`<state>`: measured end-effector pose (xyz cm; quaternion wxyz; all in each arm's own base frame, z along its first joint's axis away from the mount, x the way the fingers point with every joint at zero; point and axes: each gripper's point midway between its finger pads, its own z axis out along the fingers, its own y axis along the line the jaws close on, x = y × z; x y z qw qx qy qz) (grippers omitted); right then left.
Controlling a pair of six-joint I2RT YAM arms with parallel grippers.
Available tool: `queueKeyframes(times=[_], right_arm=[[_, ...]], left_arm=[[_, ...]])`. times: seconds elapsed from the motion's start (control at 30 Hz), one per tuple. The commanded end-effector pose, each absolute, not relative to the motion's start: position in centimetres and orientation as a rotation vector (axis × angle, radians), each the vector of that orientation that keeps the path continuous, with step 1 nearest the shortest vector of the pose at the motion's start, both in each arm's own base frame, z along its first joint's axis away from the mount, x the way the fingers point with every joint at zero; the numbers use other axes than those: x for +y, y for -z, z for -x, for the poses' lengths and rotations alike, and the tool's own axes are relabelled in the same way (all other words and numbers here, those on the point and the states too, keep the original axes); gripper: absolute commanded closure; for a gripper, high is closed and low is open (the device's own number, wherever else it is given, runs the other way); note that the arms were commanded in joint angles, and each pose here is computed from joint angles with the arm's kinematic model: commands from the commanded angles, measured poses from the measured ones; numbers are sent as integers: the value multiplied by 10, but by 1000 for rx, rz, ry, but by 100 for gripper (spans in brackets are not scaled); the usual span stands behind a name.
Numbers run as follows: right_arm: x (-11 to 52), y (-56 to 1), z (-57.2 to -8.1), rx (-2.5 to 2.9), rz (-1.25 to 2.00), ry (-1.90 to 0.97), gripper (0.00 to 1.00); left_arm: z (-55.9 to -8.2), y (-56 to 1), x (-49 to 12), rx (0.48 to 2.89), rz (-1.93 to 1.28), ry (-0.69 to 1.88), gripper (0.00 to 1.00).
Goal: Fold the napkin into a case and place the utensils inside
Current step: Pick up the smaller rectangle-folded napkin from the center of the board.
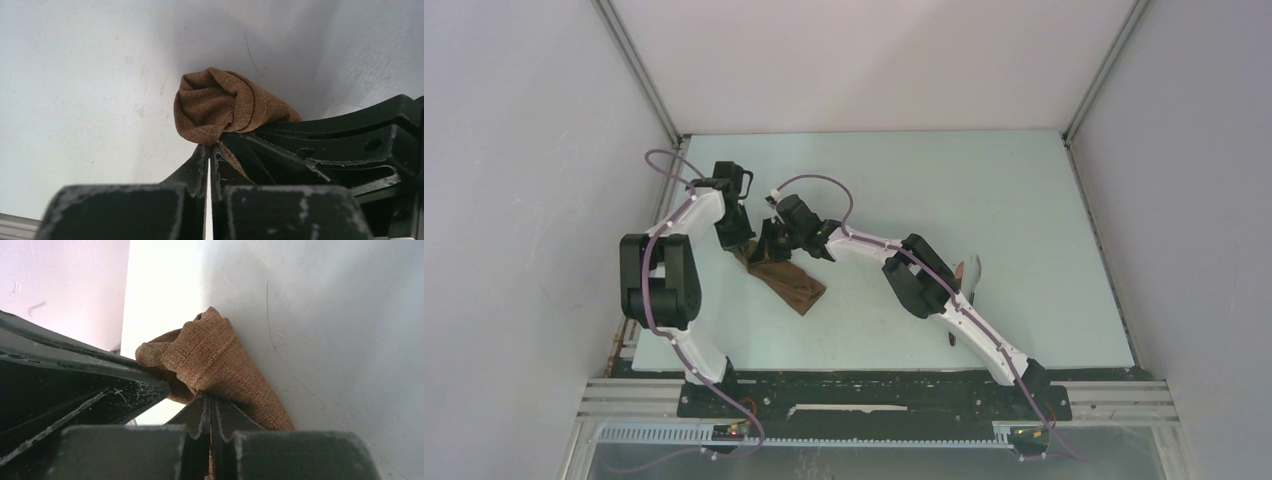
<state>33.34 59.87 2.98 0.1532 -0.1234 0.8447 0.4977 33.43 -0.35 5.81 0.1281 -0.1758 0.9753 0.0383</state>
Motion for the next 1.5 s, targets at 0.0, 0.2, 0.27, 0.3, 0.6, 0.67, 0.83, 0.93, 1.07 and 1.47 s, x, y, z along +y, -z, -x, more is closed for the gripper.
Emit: queueKeyframes(times=[0.0,0.2,0.27,0.3,0.6,0.67,0.83,0.93,1.07,1.47], right_arm=[[592,-28,-330,2462,364,-1368,100],[592,-27,-330,2466,355,-1377,100],[592,-29,-331,2461,353,-1388,100],[593,-29,-331,2460,351,-1390,100],[590,-28,-333,2464,354,-1391,99],[589,-28,-332,2466,353,-1392,99],[590,-33,-333,2456,353,-1397,99],[591,-36,-332,2448,358,-1405,100],[590,-36,-333,2449,361,-1396,100],[589,-42,-330,2436,402,-1380,100]], left_arm=[[-357,-75,-21,2767,449,-31,100],[-374,-44,-14,2818,513,-58,100],[-373,-41,-8,2845,542,-47,100],[-373,-42,-7,2851,556,-28,100],[-345,-115,-8,2637,578,79,59],[-335,-121,2,2598,628,76,58],[-331,-95,4,2621,751,225,80],[-340,-75,-1,2664,770,310,91],[-349,-63,-7,2679,767,361,98],[-347,-28,-1,2821,792,297,99]])
